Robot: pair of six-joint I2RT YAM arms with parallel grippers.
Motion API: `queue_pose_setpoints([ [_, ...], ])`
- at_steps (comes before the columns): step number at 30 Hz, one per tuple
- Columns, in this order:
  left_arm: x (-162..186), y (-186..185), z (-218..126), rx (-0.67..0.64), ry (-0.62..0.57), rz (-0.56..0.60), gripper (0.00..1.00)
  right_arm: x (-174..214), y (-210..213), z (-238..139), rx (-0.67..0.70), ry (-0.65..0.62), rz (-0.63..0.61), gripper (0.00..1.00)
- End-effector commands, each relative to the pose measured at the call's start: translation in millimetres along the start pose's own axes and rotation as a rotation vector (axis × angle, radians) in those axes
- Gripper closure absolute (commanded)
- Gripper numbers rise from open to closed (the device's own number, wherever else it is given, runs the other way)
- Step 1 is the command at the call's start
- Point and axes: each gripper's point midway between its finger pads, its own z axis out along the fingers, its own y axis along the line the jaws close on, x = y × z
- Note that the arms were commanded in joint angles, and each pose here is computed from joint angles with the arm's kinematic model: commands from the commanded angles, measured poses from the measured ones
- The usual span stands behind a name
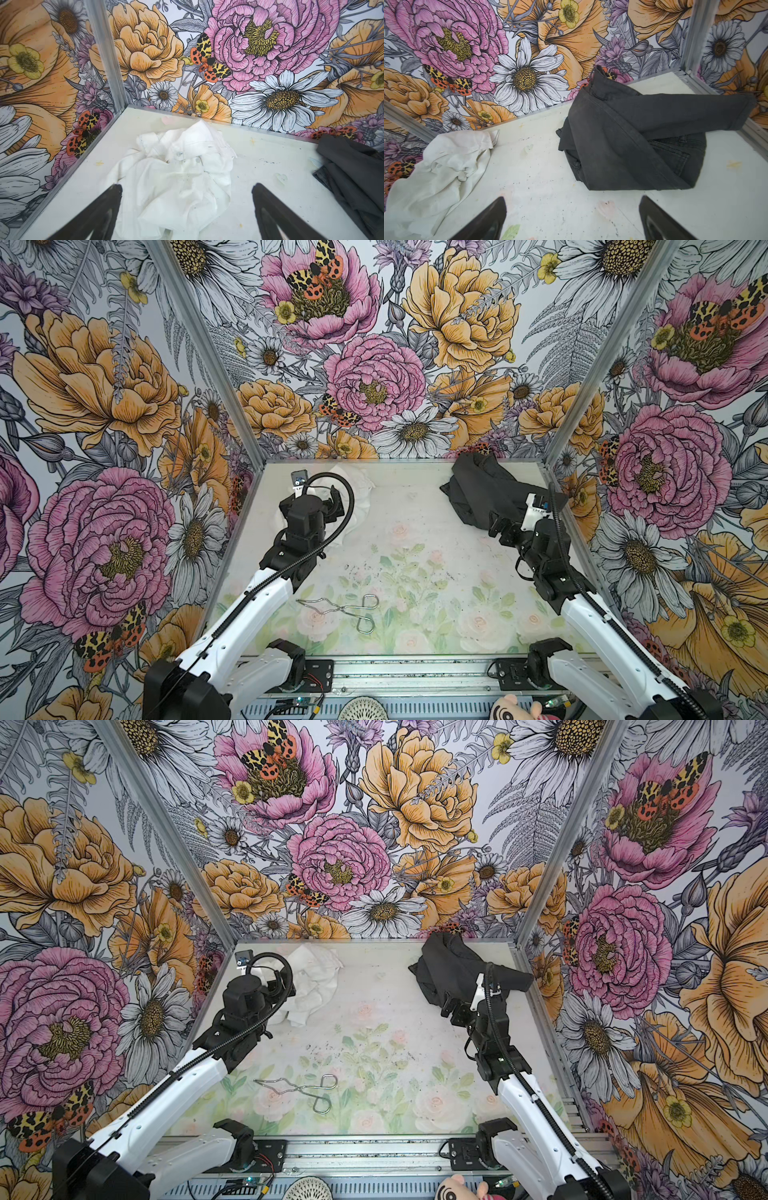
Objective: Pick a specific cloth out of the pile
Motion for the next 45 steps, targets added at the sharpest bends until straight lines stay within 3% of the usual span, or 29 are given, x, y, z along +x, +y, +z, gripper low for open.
queue_pose_setpoints([
  [1, -8, 30, -9, -0.055, -0.148, -0.036, 0.01, -6, -26, 1, 0.089, -0.068, -0.035, 0.00],
  [9, 53, 87, -5, -0.120, -0.184, -0.085, 0.01, 8, -94, 12, 0.273, -0.130, -0.036, 0.00],
  [15, 85, 105, 12, -0.129, -0.184, -0.089, 0.01, 10, -107, 22, 0.281, -0.215, -0.128, 0.00],
  [22, 102, 97, 40, -0.024, -0.174, -0.058, 0.01, 17, -100, 48, 0.207, -0.246, -0.214, 0.01],
  [25, 108, 101, 53, -0.035, -0.139, -0.053, 0.01, 30, -107, 60, 0.210, -0.231, -0.207, 0.01],
  [28, 116, 96, 63, 0.028, -0.151, -0.057, 0.01, 33, -102, 60, 0.170, -0.272, -0.221, 0.01],
  [32, 126, 85, 76, 0.082, -0.107, -0.031, 0.01, 34, -105, 68, 0.186, -0.229, -0.218, 0.01],
  [37, 134, 73, 92, 0.020, -0.012, 0.051, 0.01, 36, -104, 84, 0.193, -0.157, -0.234, 0.02],
  [45, 133, 69, 92, 0.013, -0.022, 0.075, 0.02, 37, -102, 86, 0.218, -0.143, -0.250, 0.00],
])
